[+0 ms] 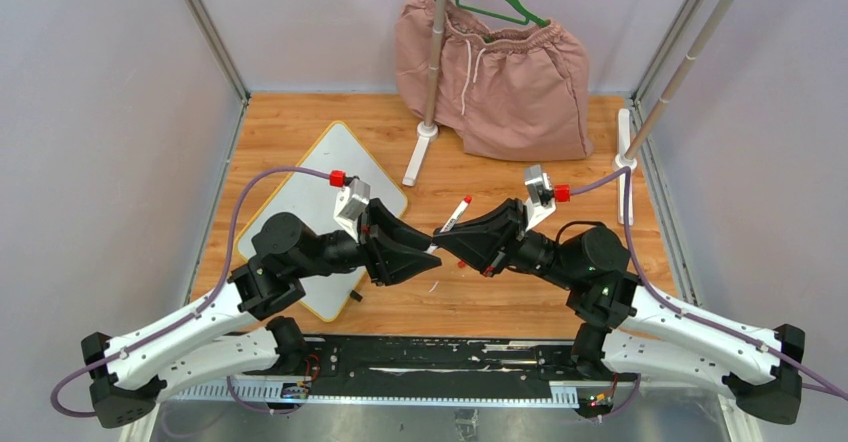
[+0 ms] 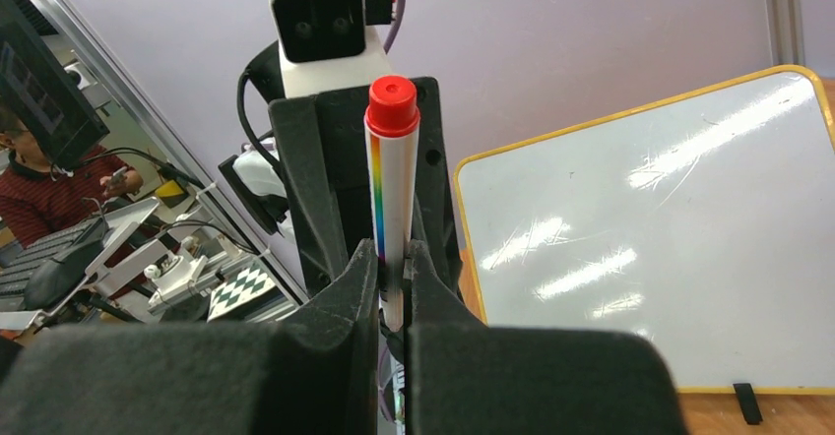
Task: Write a sentence on the whiteboard
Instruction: Move the whiteboard to the center of the board.
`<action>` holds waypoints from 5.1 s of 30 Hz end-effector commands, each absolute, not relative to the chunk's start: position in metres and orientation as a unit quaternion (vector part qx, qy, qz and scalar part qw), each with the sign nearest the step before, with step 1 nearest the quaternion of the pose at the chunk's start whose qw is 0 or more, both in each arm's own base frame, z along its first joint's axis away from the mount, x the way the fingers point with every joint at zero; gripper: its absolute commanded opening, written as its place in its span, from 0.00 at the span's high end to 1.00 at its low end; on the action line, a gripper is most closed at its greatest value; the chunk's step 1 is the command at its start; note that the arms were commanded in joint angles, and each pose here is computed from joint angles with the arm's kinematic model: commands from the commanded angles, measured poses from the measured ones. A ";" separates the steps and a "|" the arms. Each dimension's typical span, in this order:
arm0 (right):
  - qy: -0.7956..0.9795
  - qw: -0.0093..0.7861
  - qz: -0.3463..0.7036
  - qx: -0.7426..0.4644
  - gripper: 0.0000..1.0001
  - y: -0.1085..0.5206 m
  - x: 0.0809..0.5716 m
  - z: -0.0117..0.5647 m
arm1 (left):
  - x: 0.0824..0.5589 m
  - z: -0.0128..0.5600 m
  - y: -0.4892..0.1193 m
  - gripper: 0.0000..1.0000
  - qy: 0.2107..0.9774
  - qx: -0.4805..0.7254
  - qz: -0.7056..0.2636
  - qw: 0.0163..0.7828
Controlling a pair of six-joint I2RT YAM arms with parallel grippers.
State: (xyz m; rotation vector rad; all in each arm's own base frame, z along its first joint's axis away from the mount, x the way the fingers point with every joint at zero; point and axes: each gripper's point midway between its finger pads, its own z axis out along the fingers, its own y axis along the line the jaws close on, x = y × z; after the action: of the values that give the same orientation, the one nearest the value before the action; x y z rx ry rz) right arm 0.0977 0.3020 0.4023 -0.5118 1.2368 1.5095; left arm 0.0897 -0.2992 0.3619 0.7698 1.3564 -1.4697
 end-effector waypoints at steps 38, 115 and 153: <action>0.619 0.496 0.536 -0.289 0.37 0.274 0.085 0.387 | 0.074 0.360 -0.309 1.00 0.551 0.409 -0.583 0.436; 0.636 0.613 0.428 -0.192 1.00 0.203 0.126 0.362 | 0.183 0.324 -0.172 0.00 0.754 0.166 -0.230 0.592; 0.698 0.536 0.407 -0.247 1.00 0.271 0.140 0.264 | 0.157 0.290 0.019 0.00 0.802 -0.162 0.033 0.574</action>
State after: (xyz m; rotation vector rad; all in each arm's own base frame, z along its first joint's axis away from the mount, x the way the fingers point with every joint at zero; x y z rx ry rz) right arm 0.1418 0.2657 0.2452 -0.6172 1.7261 0.9036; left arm 0.1637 -0.0189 0.2892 -0.2543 1.9219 -0.0756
